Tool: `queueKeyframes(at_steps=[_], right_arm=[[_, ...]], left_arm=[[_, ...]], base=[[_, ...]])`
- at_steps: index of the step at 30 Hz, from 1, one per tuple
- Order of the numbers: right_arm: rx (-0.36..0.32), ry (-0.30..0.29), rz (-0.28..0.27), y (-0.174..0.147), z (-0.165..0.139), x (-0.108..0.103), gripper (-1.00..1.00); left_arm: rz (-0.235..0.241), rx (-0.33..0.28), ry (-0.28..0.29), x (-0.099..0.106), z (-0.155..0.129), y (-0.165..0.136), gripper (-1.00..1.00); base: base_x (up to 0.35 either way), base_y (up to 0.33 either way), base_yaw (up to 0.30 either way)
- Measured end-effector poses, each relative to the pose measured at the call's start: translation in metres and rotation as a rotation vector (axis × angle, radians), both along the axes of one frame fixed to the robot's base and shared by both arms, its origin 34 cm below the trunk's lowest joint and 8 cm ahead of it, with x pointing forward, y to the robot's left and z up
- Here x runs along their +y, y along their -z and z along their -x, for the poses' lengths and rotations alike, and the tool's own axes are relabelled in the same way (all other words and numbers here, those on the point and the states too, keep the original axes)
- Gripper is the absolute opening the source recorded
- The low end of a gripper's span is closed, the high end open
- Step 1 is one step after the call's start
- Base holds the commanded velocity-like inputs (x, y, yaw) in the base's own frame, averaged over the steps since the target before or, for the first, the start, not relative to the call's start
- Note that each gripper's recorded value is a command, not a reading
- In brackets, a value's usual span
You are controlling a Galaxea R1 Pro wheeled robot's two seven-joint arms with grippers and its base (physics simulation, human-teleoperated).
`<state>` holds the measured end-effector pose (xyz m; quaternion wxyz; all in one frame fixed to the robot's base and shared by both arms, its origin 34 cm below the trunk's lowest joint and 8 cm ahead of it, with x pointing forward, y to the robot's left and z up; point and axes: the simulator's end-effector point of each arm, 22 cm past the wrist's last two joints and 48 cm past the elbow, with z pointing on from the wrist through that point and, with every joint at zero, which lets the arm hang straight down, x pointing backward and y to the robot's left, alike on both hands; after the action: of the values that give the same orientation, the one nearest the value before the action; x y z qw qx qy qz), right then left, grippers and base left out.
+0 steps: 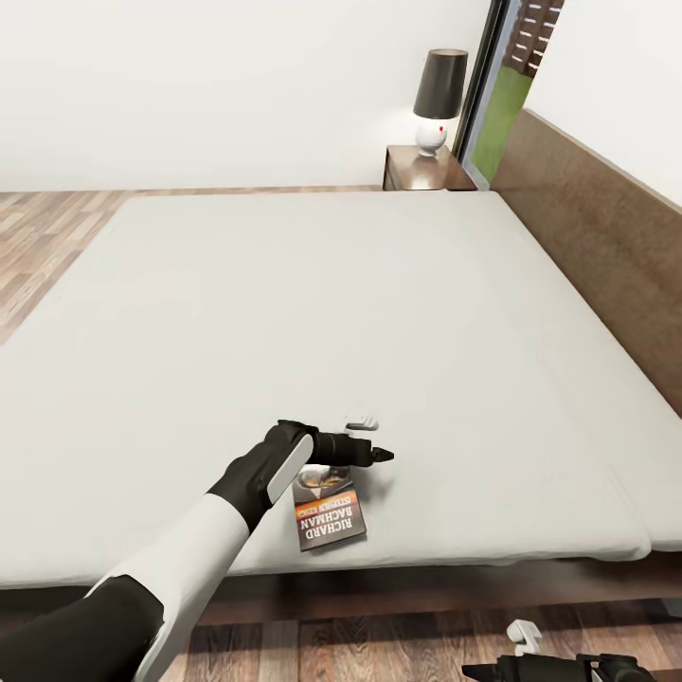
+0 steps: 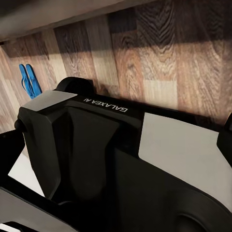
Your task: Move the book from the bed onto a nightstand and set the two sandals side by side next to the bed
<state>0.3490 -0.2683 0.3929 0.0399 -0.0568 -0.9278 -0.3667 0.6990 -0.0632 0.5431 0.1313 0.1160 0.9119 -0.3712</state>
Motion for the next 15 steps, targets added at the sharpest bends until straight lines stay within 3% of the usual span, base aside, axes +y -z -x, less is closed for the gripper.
queueKeyframes(at_steps=[8,15], right_arm=[[0.000,0.000,0.000,0.0000,0.0000,0.0000,1.00],[0.000,0.000,0.000,0.0001,0.0001,0.0000,1.00]], left_arm=[[-0.001,-0.001,0.000,0.0001,-0.0002,0.0000,1.00],[0.002,0.002,-0.002,-0.0002,0.0000,0.0000,1.00]], base=[[0.000,0.008,0.000],[0.000,0.196,0.000]])
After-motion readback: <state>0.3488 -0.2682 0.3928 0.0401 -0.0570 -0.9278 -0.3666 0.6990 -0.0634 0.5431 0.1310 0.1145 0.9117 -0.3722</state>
